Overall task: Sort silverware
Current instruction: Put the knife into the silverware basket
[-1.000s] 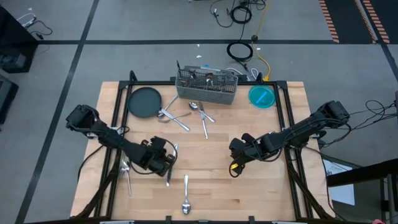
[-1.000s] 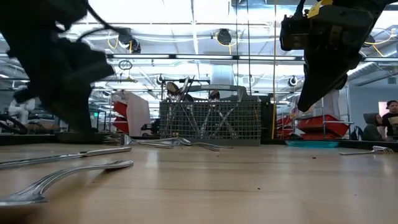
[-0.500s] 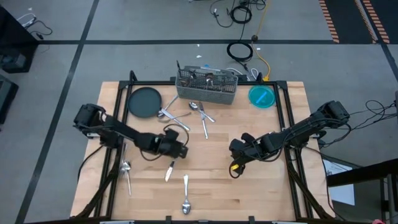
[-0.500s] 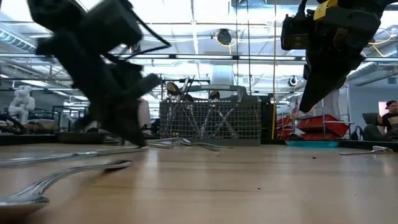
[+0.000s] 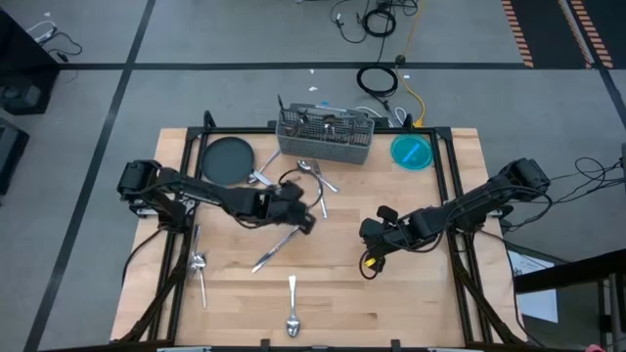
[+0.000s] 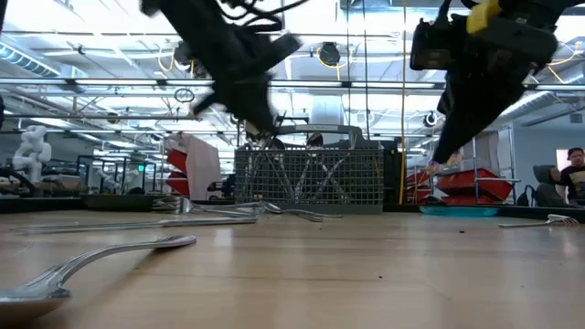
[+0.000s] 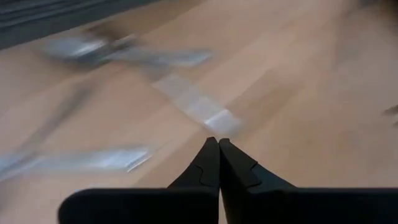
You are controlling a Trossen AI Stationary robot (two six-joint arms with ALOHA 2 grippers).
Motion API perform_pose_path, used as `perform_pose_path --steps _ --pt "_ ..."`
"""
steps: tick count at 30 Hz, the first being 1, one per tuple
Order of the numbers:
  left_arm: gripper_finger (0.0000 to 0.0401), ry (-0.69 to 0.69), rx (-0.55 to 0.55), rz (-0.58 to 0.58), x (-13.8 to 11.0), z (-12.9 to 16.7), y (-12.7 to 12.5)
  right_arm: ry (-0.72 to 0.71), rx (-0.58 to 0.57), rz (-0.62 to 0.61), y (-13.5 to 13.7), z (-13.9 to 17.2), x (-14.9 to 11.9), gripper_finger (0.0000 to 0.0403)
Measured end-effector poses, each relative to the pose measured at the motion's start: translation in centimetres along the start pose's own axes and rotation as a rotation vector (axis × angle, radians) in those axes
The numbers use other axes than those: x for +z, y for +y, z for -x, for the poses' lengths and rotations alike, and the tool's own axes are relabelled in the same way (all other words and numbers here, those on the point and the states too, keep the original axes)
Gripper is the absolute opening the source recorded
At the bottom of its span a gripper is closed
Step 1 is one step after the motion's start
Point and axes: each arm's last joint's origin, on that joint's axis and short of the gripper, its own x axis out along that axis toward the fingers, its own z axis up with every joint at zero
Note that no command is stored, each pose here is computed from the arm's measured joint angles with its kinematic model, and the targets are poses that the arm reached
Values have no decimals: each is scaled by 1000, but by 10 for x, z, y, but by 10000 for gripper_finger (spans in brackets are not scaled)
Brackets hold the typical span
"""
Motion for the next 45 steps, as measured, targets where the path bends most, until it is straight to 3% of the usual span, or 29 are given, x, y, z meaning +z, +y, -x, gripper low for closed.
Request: perform_pose_path --steps 3,5,12,20,25,33,39,45 --pt "0 111 233 23 -15 6 20 -6 -3 2 -2 -1 3 34" --pt "0 142 290 45 -25 4 28 -9 -3 -2 -3 -1 4 34" --pt "0 208 168 69 -57 -4 20 -7 -2 -2 -3 -1 4 34" --pt "0 260 143 72 -77 -32 10 -1 -1 -25 -3 -1 3 34" --pt "0 268 42 111 -83 -50 -1 2 1 -34 -3 -1 3 34" --pt "0 118 -268 218 -63 -66 -28 -1 -1 -24 -3 -1 3 34" --pt "0 70 -250 192 -36 -65 -22 -65 33 -44 0 -1 9 34" --pt "0 68 -249 139 1 0 -4 -228 169 -104 15 -5 26 34"
